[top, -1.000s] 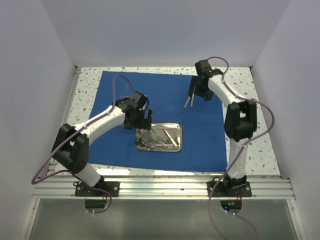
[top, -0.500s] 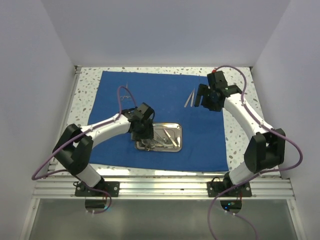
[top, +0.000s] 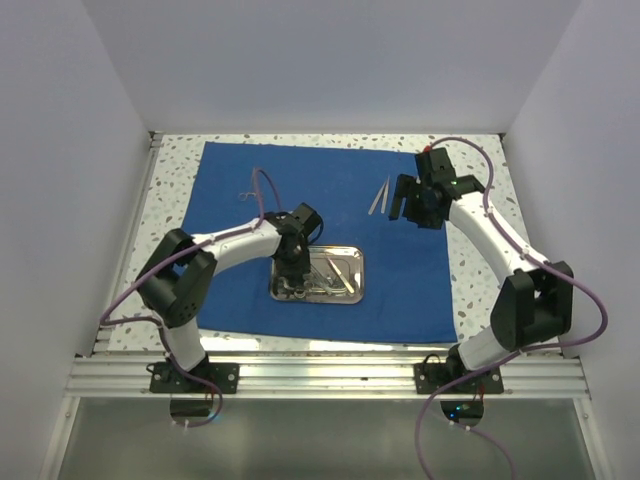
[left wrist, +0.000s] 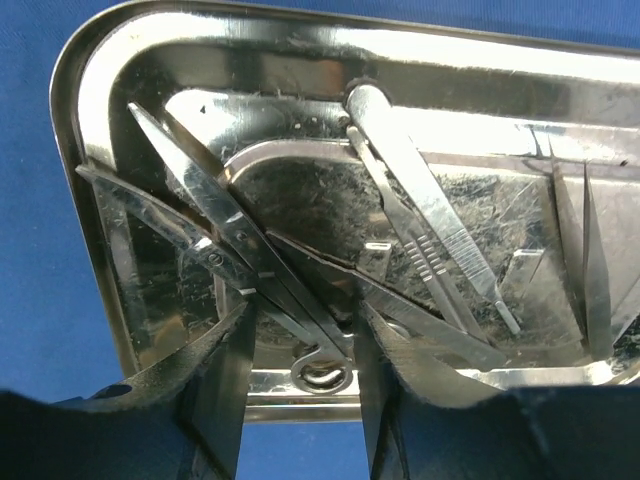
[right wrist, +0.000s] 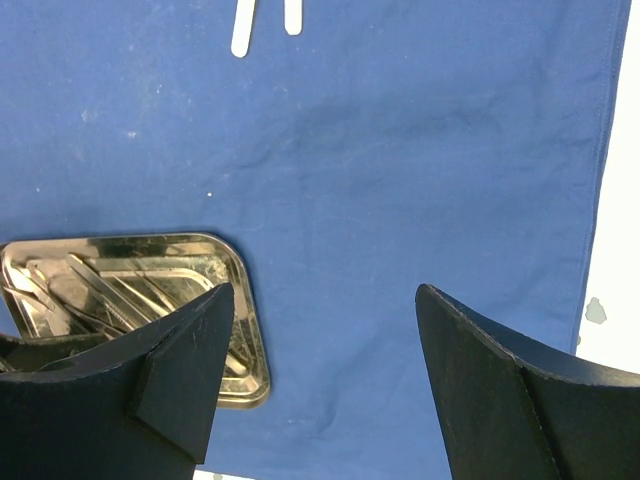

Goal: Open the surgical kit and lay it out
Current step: Pick up the medical item from the container.

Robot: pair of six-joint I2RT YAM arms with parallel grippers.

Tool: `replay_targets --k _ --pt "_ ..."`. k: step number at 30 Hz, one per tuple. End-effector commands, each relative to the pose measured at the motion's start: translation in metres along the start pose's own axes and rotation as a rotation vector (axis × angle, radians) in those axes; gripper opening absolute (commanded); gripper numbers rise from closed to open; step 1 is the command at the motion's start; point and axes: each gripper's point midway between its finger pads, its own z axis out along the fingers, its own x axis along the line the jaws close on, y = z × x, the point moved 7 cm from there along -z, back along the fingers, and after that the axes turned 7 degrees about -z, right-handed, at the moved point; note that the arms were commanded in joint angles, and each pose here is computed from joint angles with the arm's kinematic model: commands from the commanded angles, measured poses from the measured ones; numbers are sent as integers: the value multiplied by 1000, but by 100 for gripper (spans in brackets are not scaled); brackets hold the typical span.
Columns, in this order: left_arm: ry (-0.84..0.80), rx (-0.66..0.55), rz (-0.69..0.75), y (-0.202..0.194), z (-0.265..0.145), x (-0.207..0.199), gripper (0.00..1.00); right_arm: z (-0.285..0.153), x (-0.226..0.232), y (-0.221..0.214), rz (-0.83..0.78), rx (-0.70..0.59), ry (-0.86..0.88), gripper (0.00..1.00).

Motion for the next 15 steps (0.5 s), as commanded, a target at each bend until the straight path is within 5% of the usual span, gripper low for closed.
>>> replay_targets --k 1,5,11,15 --pt "28 -14 -22 3 3 -5 45 -14 3 1 -8 -37 33 77" --pt "41 -4 -14 2 7 -5 33 -11 1 -3 -13 -23 31 77" --pt "50 1 -3 2 3 -6 1 -8 3 -1 -16 -16 33 77" --pt "55 -3 0 4 -9 -6 0 -6 4 0 -17 -12 33 76"
